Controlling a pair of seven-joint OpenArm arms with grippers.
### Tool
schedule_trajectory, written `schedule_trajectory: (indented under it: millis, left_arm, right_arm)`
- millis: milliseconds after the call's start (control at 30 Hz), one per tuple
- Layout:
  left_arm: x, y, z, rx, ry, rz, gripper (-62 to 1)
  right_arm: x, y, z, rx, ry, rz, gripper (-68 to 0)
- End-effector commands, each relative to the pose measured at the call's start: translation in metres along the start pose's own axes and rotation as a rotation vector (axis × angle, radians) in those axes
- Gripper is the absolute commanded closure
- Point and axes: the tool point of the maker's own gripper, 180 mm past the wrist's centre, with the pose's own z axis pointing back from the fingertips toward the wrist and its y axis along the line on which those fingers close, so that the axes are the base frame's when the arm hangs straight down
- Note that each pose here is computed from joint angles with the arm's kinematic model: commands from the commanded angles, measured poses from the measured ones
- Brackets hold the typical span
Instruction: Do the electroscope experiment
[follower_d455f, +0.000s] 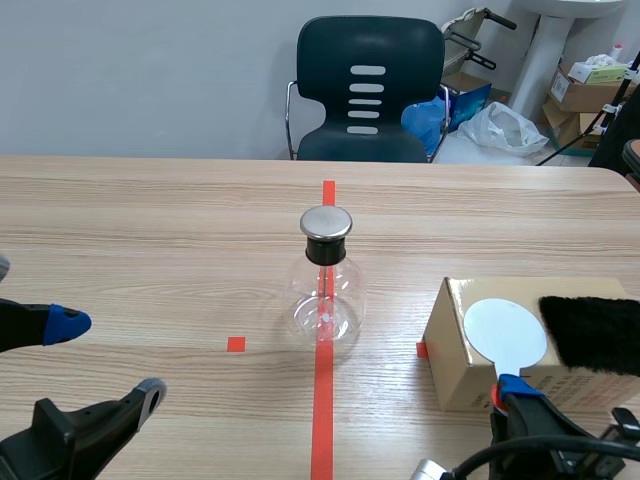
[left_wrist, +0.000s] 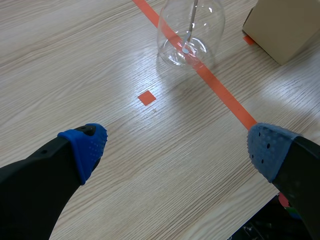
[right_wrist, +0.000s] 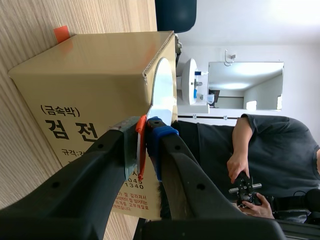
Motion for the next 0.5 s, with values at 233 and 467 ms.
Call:
schedule_trajectory:
  millis: [233, 467]
  left_arm:
    - [0.0068, -0.0012, 0.0006, -0.005, -0.022, -0.004, -60.4]
    - [0.0083, -0.0012, 0.0006, -0.005, -0.03, -0.003, -60.4]
  right_arm:
    - [-0.001, -0.0135, -0.0026, -0.061, -0.006, 0.004, -0.9]
    - [-0.0009, -0.0136, -0.0027, -0.061, -0.006, 0.004, -0.9]
